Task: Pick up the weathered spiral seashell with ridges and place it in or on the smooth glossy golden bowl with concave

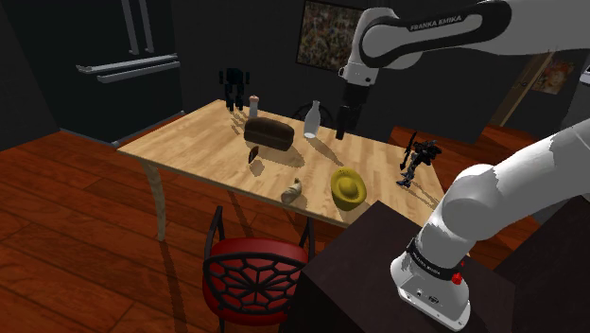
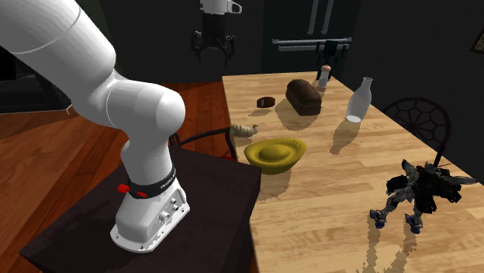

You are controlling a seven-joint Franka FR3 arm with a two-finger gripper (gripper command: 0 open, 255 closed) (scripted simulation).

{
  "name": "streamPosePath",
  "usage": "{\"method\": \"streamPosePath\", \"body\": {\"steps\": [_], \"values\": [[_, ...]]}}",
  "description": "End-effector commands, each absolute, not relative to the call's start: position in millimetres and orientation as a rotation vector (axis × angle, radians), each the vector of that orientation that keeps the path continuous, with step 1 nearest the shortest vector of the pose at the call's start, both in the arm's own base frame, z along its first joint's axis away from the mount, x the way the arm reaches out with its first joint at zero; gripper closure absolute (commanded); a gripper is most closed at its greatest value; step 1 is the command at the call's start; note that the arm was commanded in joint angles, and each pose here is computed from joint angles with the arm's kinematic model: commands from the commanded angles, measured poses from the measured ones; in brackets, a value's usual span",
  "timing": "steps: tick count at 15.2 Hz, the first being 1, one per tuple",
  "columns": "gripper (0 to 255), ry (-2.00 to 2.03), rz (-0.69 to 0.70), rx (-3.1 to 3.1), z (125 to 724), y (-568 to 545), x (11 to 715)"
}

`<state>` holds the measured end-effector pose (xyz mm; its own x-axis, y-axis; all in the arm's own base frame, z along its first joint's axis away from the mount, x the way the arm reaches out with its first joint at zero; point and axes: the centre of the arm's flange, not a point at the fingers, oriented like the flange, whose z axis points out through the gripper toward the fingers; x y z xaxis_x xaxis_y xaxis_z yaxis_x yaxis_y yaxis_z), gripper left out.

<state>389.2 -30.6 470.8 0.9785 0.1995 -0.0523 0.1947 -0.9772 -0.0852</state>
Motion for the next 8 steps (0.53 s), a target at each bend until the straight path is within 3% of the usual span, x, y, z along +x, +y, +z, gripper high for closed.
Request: {"method": "streamPosePath", "body": {"steps": [1, 8], "values": [[0, -0.328, 0.089, -3.054, 451.3, -36.9, 405.2], [0, -0.407, 0.089, -3.077, 383.8, -60.7, 460.3]]}}
